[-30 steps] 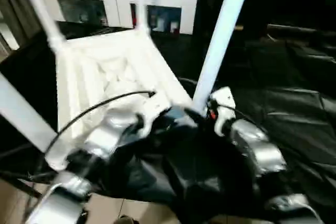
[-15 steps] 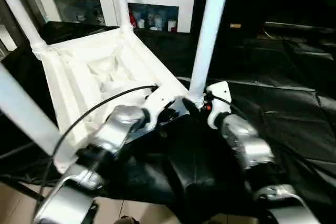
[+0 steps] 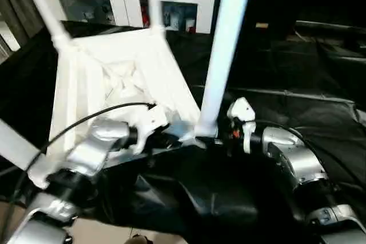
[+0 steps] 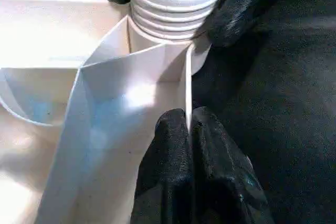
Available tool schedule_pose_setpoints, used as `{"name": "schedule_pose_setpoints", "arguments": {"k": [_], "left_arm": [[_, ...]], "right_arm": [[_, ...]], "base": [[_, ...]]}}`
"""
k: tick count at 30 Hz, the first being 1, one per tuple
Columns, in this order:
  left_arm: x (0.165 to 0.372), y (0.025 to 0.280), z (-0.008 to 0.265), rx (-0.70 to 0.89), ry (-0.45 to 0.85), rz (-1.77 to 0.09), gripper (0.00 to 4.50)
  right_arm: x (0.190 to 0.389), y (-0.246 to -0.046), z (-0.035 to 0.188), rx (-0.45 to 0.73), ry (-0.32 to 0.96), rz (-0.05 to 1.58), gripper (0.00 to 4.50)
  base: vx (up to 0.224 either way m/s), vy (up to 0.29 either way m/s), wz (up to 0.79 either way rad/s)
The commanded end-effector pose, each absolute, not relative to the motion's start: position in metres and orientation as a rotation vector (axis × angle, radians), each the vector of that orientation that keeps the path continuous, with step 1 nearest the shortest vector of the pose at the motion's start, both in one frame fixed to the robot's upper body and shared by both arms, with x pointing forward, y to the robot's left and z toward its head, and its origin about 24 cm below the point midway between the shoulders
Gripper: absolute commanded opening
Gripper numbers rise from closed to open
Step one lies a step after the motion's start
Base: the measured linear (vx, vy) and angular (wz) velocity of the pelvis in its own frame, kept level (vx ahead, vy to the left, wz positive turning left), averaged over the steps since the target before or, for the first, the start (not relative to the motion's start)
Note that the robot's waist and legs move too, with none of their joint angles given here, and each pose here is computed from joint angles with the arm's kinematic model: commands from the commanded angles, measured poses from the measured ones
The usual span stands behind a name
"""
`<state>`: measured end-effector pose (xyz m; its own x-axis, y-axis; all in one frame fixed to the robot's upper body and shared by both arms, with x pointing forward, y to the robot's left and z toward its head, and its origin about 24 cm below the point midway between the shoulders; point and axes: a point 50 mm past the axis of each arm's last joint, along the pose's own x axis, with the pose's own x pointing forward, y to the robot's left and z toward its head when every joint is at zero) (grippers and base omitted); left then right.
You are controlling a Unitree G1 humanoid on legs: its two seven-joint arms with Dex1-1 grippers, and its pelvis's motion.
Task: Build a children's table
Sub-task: Rotate leg to tighten
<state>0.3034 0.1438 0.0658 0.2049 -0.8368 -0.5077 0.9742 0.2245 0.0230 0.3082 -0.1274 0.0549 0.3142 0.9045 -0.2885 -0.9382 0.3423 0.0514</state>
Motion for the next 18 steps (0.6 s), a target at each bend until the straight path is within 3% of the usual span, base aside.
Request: {"name": "schedule_pose_setpoints", "arguments": {"k": [1,4,14,18], "left_arm": [[0.298,0.141,0.066,0.363,0.437,-1.369,0.00],[0.298,0.144,0.066,0.370,0.443,-1.360,0.00],[0.298,0.142,0.063,0.345,0.437,-1.324,0.00],[0.311,0.136,0.061,0.336,0.425,-1.189,0.00]], "right_arm": [[0.306,-0.121,0.057,-0.151,0.288,1.290,3.80],[0.306,-0.118,0.058,-0.139,0.285,1.302,3.80],[0.302,-0.115,0.052,-0.055,0.296,1.292,3.00],[0.309,-0.113,0.040,-0.039,0.287,1.078,2.78]], "base": [[0.000,0.000,0.00],[0.000,0.000,0.00],[0.000,0.000,0.00],[0.000,0.000,0.00]]}}
